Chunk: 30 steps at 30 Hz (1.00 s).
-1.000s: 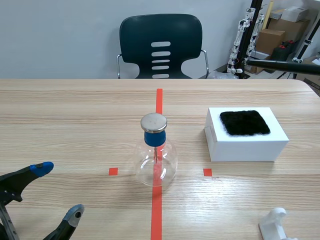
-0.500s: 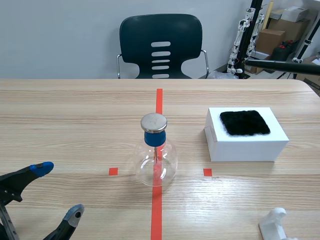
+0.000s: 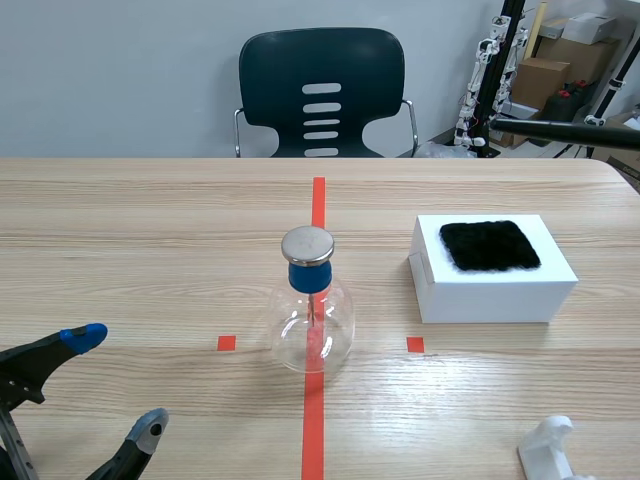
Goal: Do the electroscope experiment. move the rod toward and away from the electroscope
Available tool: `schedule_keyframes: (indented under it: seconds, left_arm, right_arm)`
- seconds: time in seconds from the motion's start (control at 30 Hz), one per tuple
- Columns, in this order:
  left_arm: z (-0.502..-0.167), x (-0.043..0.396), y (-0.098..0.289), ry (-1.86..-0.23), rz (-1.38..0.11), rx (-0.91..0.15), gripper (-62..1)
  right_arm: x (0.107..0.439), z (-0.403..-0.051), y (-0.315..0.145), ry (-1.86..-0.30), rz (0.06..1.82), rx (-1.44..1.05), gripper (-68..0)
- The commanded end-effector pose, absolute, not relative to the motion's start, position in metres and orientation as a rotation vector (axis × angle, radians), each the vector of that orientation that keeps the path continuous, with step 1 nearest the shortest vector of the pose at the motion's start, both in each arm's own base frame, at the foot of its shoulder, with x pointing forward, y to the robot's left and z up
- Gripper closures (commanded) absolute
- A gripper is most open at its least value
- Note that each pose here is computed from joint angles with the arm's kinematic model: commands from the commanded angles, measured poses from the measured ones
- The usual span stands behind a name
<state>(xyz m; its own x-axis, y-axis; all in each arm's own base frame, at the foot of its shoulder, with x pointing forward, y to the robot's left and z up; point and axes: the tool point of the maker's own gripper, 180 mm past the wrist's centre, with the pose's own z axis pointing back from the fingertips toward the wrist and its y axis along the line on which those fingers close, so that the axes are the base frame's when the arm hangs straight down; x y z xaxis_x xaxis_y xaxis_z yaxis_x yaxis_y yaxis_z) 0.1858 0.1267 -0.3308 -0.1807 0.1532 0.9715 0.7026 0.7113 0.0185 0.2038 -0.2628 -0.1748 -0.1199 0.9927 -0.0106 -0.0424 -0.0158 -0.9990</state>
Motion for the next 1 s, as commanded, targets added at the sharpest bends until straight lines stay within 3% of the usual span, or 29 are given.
schedule_keyframes:
  seconds: [0.0, 0.97]
  left_arm:
    - [-0.3265, 0.1855, 0.1264, -1.738, -0.554, -0.695, -62.3]
    - [-0.3265, 0.1855, 0.1264, -1.738, -0.554, -0.695, -62.3]
  right_arm:
    - [0.2077, -0.1609, -0.2626, -1.293, 1.307, -1.168, -1.1]
    - [0.2079, -0.1609, -0.2639, -1.288, 1.301, -1.172, -1.1]
